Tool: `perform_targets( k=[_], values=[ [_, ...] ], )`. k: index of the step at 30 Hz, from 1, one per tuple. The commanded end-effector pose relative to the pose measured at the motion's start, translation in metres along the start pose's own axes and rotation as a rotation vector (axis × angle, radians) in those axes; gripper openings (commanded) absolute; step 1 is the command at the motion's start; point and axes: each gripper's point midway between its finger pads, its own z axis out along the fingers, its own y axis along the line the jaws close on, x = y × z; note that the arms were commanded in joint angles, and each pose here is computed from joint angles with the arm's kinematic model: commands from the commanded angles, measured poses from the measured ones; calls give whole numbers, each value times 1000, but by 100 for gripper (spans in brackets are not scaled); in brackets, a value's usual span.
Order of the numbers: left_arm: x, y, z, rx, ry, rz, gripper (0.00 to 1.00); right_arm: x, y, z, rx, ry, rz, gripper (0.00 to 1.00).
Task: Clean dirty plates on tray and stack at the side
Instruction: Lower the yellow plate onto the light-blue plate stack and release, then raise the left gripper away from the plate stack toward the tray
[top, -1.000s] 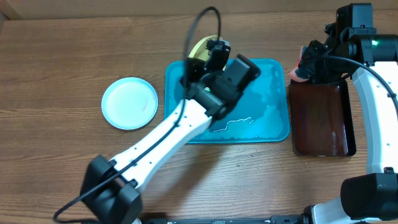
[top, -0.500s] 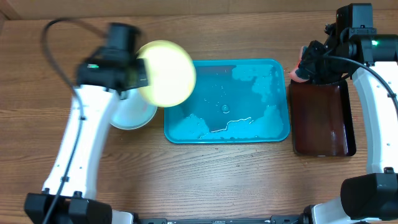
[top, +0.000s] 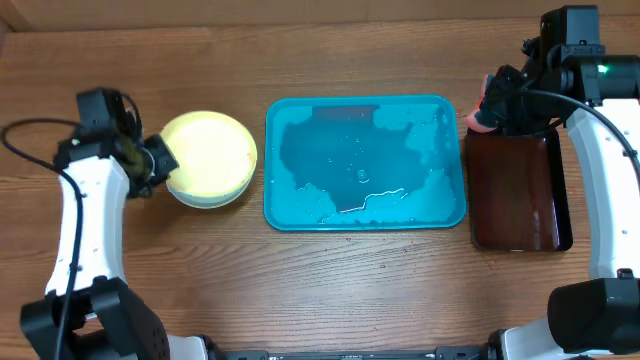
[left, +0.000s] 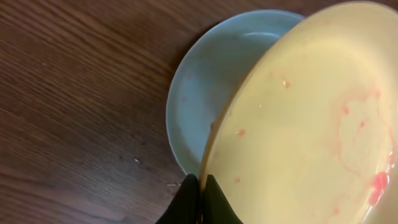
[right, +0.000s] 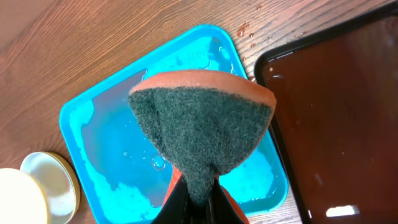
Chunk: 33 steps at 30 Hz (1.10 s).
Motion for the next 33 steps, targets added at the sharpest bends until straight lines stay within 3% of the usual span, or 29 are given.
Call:
perform_targets(
  k=[1, 21, 26, 28, 33],
  values=[
    [14, 16, 28, -51, -4, -76, 4, -5, 4, -12, -9, -42, -16, 4],
    [-5, 32, 54, -107, -183, -137, 4, -4, 3, -12, -7, -38, -15, 4],
    [-11, 22, 53, -70, -208, -126, 12, -3, 3, -12, -6, -34, -15, 4],
    [-10, 20, 54, -67, -206, -121, 21, -3, 3, -12, -5, -34, -15, 4],
    [-6, 6, 55, -31, -188, -47, 24, -3, 3, -12, -5, -34, -14, 4]
  ],
)
